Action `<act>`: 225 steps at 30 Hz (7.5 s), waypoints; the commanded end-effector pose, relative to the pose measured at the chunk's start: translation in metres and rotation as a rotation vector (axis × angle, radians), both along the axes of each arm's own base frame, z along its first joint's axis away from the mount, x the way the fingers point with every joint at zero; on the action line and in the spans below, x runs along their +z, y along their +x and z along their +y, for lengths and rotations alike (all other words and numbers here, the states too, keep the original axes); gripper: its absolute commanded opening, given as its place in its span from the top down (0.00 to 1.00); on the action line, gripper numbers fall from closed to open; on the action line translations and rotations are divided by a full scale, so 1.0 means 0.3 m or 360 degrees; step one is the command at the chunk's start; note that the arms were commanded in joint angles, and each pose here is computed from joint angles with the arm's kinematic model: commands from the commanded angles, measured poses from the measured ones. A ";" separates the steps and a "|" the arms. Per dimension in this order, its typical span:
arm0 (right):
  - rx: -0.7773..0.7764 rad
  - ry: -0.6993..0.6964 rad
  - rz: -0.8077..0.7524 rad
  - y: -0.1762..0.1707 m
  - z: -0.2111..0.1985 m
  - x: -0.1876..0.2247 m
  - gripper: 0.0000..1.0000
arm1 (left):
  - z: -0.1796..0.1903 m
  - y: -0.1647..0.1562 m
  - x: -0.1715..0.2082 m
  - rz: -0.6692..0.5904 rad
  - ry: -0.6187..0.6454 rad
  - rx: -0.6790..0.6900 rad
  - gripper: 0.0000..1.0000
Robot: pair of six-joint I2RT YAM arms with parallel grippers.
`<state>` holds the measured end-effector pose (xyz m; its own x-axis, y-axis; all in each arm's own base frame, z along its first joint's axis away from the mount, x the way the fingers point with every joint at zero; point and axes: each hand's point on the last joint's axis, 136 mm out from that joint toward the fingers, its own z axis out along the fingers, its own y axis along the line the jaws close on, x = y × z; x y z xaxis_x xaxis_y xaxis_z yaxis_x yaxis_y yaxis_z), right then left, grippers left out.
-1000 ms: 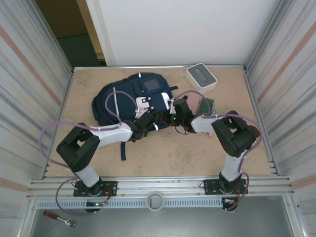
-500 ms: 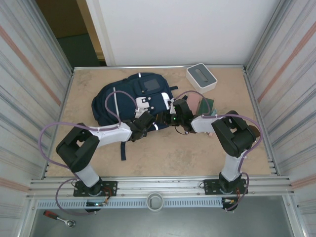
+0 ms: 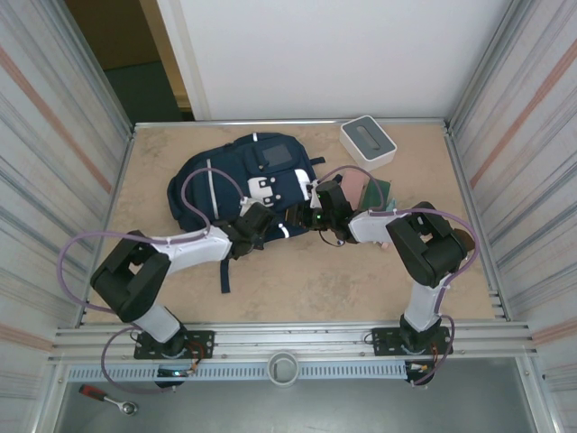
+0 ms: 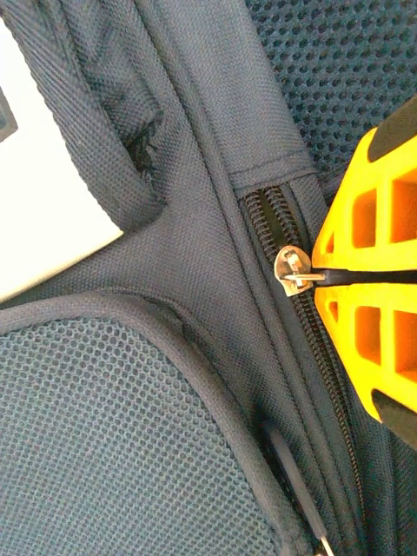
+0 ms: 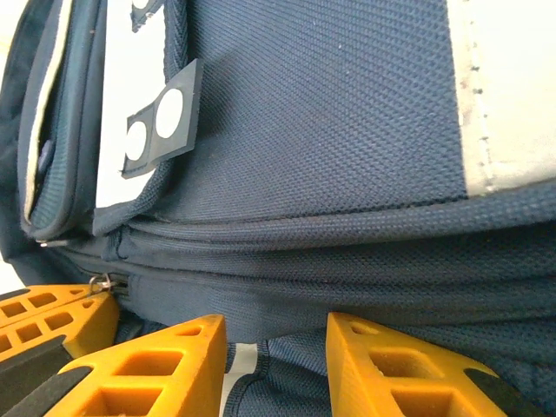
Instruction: Pack the student bag
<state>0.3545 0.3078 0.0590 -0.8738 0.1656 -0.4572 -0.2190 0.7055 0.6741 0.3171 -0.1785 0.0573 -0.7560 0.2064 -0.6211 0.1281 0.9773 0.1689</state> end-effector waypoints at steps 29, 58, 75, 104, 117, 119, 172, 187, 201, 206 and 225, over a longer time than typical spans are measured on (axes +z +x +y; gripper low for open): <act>-0.0198 -0.0364 0.0036 -0.200 -0.095 0.107 0.36 | 0.074 -0.057 0.170 -0.0061 -0.0428 -0.0065 1.00; -0.0145 -0.0541 -0.0118 0.127 -0.167 0.092 0.90 | 0.276 -0.107 0.157 -0.0070 -0.0057 0.0183 1.00; -0.0095 0.0073 0.0156 -0.062 -0.052 0.165 0.22 | 0.015 -0.113 0.202 -0.0059 -0.0430 -0.0126 1.00; 0.0088 -0.0360 0.0034 0.007 -0.130 0.081 0.97 | 0.272 -0.099 0.213 -0.0146 -0.0189 0.0178 1.00; 0.0399 -0.0265 0.0096 0.065 -0.013 0.125 0.94 | 0.104 -0.198 0.199 -0.0038 -0.0379 -0.0076 1.00; 0.0369 -0.0288 0.0117 0.086 -0.023 0.122 0.89 | 0.076 -0.200 0.206 -0.0037 -0.0410 -0.0102 1.00; 0.0809 -0.0749 -0.1092 -0.234 0.193 0.336 0.36 | 0.130 -0.154 0.307 -0.0124 -0.0817 -0.0101 1.00; 0.0915 -0.1044 -0.1313 -0.188 0.345 0.253 0.58 | 0.152 -0.166 0.295 -0.0119 -0.0820 -0.0061 1.00; 0.0767 -0.1193 -0.1344 -0.166 0.135 0.257 1.00 | 0.338 -0.123 0.265 -0.0224 -0.0682 0.0312 1.00; 0.0839 -0.0993 -0.1274 -0.173 0.106 0.274 1.00 | 0.365 -0.138 0.262 -0.0233 -0.0648 0.0358 1.00; 0.0886 -0.0881 -0.1200 -0.215 0.072 0.350 0.58 | 0.095 -0.220 0.273 -0.0127 -0.0745 -0.0048 1.00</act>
